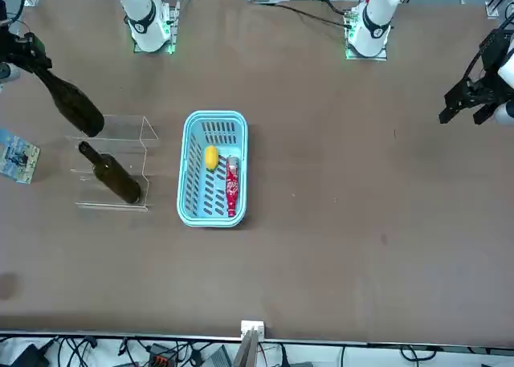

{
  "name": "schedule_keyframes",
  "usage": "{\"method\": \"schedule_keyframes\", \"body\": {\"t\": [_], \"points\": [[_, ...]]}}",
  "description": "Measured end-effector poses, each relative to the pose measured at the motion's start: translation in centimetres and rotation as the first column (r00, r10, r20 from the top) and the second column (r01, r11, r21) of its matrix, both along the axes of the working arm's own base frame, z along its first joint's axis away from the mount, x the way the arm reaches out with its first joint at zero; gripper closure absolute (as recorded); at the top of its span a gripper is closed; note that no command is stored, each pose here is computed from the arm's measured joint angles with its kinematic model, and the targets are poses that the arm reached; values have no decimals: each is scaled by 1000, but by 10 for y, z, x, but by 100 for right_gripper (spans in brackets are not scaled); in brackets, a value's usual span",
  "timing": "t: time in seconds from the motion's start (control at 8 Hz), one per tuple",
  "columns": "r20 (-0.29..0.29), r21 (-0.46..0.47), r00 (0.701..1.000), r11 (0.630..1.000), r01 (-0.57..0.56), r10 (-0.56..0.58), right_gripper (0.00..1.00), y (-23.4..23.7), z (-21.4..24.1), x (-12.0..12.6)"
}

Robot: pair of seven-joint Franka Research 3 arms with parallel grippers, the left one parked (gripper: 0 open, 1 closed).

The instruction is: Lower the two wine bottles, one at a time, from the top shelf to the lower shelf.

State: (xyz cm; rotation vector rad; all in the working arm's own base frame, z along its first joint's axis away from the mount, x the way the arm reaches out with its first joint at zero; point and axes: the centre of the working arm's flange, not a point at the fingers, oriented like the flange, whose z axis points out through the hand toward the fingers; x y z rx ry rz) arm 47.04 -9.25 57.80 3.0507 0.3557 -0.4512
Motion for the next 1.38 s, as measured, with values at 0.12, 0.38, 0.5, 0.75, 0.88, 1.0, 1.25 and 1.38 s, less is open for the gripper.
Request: {"method": "schedule_keyframes", "body": {"t": [0.12, 0.38, 0.5, 0.75, 0.88, 1.0, 1.25, 1.38], "points": [[10, -2, 1000, 1000, -5, 5, 61, 0, 3, 3], [47, -11, 999, 1000, -24, 25, 61, 4, 15, 14], [67, -15, 996, 999, -51, 52, 61, 6, 24, 23], [92, -28, 988, 992, -124, 126, 61, 10, 33, 53], [98, -38, 982, 987, -157, 160, 61, 11, 32, 72], [98, -48, 977, 981, -187, 191, 61, 14, 28, 91], [84, -61, 967, 970, -237, 242, 61, 15, 9, 124], [75, -60, 961, 963, -261, 265, 61, 14, -2, 137]]}}
